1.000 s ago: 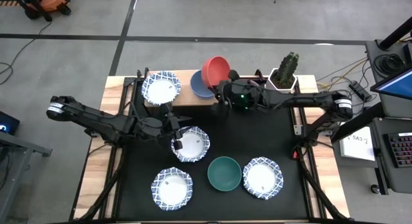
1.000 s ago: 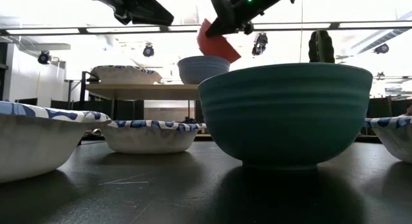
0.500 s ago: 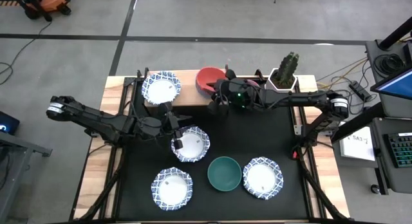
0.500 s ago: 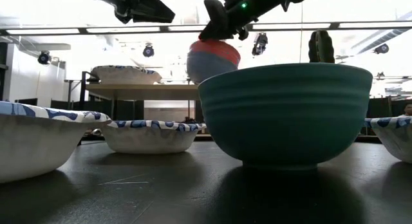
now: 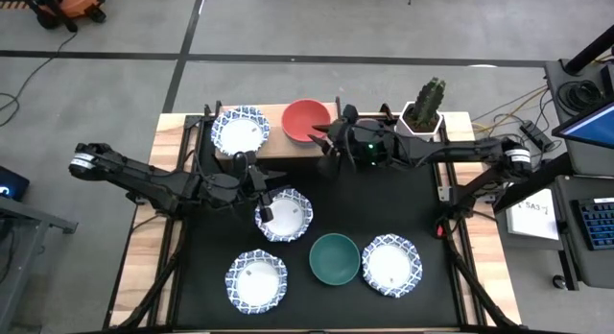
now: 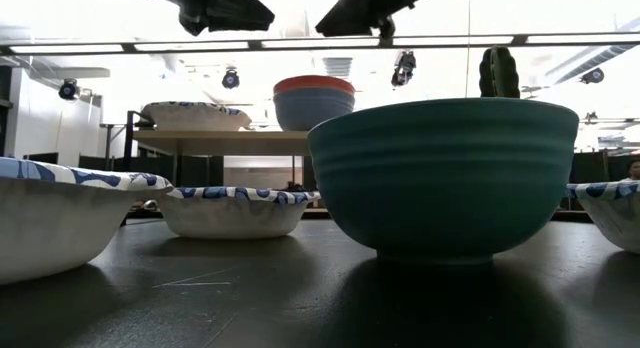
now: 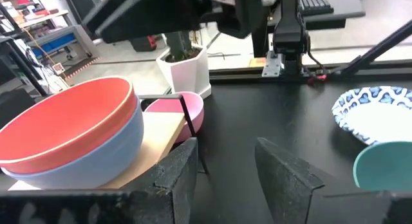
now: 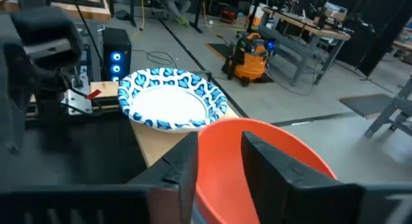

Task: Place and stack bowls onto a shelf
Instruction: Stack the white patterned bowl on top of the white patterned bowl on the shelf

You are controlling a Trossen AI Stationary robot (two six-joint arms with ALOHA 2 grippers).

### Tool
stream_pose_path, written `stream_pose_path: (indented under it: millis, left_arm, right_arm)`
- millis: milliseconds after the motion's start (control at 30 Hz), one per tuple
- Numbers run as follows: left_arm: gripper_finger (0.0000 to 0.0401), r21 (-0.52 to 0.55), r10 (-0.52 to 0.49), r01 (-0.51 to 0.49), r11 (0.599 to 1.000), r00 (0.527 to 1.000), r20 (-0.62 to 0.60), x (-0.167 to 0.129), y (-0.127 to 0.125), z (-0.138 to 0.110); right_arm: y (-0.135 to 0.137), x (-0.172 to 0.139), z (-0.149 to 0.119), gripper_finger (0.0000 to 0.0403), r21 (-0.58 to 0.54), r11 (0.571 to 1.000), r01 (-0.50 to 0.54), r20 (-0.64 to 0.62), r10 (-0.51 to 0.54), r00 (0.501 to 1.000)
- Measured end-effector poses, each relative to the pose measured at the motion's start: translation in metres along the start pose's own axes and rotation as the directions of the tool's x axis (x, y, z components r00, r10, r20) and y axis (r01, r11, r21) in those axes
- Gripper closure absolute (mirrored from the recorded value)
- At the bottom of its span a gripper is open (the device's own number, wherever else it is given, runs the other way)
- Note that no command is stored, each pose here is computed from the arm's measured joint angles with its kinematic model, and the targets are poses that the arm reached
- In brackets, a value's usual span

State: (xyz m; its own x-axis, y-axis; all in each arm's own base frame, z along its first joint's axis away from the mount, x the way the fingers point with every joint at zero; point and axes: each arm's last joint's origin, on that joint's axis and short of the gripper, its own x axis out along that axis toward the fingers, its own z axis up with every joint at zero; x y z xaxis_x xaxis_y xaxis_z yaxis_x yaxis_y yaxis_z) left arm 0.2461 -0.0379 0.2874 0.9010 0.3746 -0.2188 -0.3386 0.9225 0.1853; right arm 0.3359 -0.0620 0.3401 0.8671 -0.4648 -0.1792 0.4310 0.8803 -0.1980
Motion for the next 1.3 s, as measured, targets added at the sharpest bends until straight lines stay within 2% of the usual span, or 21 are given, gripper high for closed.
stream_pose_path:
  millis: [200,367,667,767,833,933,1000,1067,1133,1233,1300]
  left_arm:
    - [0.0262,-0.01,0.005,-0.005,1.0,1.0,0.011,0.001,0.001,0.001]
    - [0.0262,-0.023,0.005,-0.005,1.0,1.0,0.01,0.001,0.001,0.001]
    - [0.0262,-0.082,-0.001,-0.002,0.997,0.999,-0.041,0.003,-0.001,-0.006]
    - [0.0262,-0.124,-0.055,0.043,0.991,0.994,-0.095,0.004,-0.003,-0.013]
    - [0.0262,-0.171,-0.14,0.116,0.978,0.981,-0.137,0.006,-0.007,-0.018]
    - [0.0262,-0.301,-0.337,0.274,0.913,0.924,-0.18,0.007,-0.015,-0.02]
    - [0.0264,-0.394,-0.414,0.297,0.87,0.874,-0.255,0.008,-0.019,-0.018]
    - [0.0267,-0.454,-0.402,0.204,0.867,0.824,-0.399,0.006,-0.018,-0.017]
    - [0.0269,-0.479,-0.358,0.062,0.876,0.75,-0.557,0.006,-0.018,-0.018]
    - [0.0271,-0.483,-0.297,-0.156,0.861,0.617,-0.729,0.008,-0.022,-0.027]
    - [0.0272,-0.473,-0.304,-0.228,0.851,0.519,-0.799,0.008,-0.031,-0.038]
  right_arm:
    - [-0.006,-0.009,-0.029,0.0355,0.033,0.999,0.025,-0.058,-0.023,0.998]
    - [0.005,-0.026,-0.051,0.0389,0.071,0.997,-0.02,-0.06,0.024,0.998]
    - [0.03,-0.074,-0.085,0.0394,0.168,0.976,-0.136,-0.079,0.151,0.985]
    - [0.038,-0.089,-0.1,0.0394,0.175,0.968,-0.181,-0.096,0.199,0.975]
    - [0.043,-0.099,-0.109,0.0394,0.178,0.961,-0.21,-0.104,0.231,0.967]
    - [0.048,-0.111,-0.12,0.0394,0.188,0.951,-0.247,-0.11,0.27,0.956]
    - [0.05,-0.117,-0.125,0.0394,0.193,0.945,-0.265,-0.113,0.29,0.95]
    - [0.052,-0.121,-0.128,0.0394,0.204,0.938,-0.279,-0.112,0.306,0.946]
    - [0.053,-0.124,-0.131,0.0394,0.199,0.936,-0.29,-0.113,0.316,0.942]
    - [0.055,-0.126,-0.132,0.0394,0.197,0.933,-0.3,-0.112,0.326,0.939]
    - [0.056,-0.126,-0.133,0.0394,0.193,0.934,-0.302,-0.116,0.327,0.938]
